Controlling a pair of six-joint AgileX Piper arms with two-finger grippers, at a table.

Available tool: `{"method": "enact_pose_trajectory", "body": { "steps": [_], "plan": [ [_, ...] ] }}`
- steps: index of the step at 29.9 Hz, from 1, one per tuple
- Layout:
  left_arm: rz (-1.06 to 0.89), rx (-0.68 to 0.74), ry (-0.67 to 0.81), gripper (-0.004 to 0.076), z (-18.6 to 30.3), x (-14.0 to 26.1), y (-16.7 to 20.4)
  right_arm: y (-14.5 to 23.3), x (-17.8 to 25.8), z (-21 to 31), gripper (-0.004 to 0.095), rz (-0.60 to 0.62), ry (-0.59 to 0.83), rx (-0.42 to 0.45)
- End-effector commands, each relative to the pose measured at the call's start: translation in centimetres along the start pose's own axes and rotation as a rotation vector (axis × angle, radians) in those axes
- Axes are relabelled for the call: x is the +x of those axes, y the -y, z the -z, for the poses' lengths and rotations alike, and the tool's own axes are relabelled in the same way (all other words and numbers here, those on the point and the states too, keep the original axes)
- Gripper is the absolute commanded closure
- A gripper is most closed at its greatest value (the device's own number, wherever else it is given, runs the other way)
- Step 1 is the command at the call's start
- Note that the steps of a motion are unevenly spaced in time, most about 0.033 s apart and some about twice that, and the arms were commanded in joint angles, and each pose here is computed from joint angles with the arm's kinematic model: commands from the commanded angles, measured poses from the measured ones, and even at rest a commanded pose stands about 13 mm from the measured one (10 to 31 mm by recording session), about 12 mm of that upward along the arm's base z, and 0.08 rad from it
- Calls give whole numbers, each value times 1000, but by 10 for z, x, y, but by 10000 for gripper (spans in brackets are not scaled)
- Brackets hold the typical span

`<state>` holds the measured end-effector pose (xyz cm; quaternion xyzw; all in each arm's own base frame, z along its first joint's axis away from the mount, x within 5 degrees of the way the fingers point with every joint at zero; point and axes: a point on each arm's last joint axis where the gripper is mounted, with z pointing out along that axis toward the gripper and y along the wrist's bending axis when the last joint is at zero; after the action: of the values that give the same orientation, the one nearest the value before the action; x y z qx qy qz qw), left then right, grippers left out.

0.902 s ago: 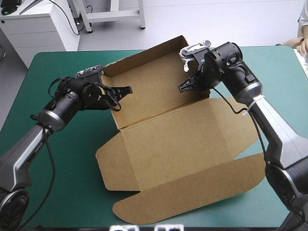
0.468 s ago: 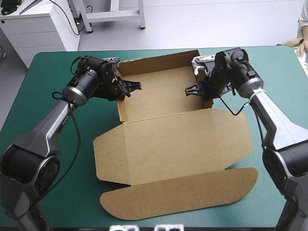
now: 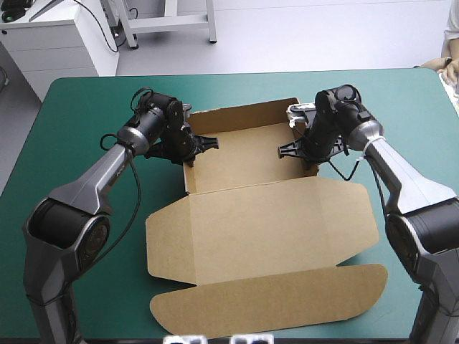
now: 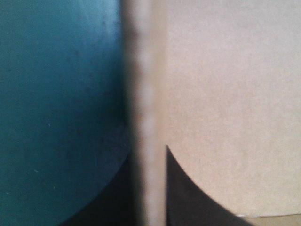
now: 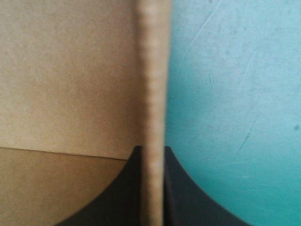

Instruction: Fold the box

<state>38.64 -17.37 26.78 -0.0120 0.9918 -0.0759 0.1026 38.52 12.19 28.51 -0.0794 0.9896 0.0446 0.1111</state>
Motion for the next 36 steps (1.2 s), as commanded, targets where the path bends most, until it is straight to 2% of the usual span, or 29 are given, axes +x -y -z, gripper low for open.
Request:
{"method": "enact_pose_trajectory", "body": {
  "steps": [1, 14, 36],
  "plan": [
    [-52, -34, 54, 732, 28, 0, -3, 15, -4, 24, 922, -34, 72, 25],
    [-64, -61, 71, 732, 22, -3, -4, 18, -7, 5, 922, -44, 23, 23],
    [-61, -57, 60, 732, 13, -5, -3, 21, -8, 5, 922, -26, 37, 33]
  ]
}}
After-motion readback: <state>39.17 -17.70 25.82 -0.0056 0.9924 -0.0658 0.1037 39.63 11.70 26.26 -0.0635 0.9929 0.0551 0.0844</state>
